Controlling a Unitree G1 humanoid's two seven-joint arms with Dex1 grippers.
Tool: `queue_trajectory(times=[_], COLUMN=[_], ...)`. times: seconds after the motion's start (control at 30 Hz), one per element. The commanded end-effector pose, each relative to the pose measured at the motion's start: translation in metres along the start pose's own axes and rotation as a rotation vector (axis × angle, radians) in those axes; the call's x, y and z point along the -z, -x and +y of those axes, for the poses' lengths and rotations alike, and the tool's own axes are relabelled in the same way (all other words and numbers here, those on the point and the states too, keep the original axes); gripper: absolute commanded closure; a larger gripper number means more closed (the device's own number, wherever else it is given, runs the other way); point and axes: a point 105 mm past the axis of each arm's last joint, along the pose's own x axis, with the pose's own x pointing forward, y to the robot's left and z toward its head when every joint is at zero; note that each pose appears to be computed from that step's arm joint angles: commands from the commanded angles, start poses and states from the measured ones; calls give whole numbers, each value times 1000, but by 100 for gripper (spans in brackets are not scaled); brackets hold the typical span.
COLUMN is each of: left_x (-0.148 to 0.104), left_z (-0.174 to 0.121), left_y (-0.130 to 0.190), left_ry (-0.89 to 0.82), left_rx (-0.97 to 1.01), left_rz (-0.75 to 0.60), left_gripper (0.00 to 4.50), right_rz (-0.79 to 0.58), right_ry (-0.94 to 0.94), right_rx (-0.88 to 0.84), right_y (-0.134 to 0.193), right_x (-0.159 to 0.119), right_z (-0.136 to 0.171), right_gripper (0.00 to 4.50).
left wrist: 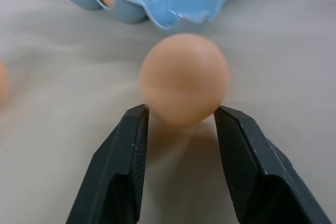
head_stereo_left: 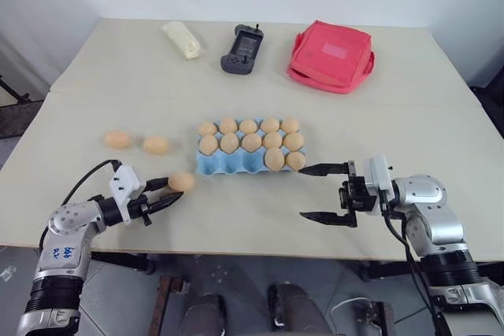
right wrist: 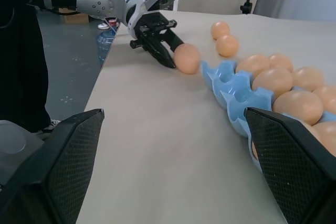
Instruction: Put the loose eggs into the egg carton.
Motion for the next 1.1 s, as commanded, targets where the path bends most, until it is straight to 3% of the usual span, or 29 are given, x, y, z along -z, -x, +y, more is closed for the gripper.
queue_trajectory(times=[0.03,0.1,0.3,0.77,0.87,1.07,1.1], left_x=[-1,-3,-7,-12,-15,-34,-41], left_z=[4,7,11,23,22,20,18], left_y=[3,6,9,-43,-46,-31,-28], left_ry=[37,24,0,6,1,-22,-32], left_rx=[-29,-37,-45,-48,-31,10,31], left_rz=[7,15,15,-44,-71,-123,-130], left_gripper=[228,188,8,8,66,238,238], right_rz=[-23,-22,-23,-39,-42,-42,-40], right_ry=[41,42,38,26,23,19,19], right_rx=[1,5,4,3,4,17,21], right_y=[-3,-4,-7,-15,-16,-17,-16], right_x=[-10,-10,-8,-10,-10,-9,-9], right_z=[0,0,2,8,9,9,8], right_gripper=[0,0,0,0,0,0,0])
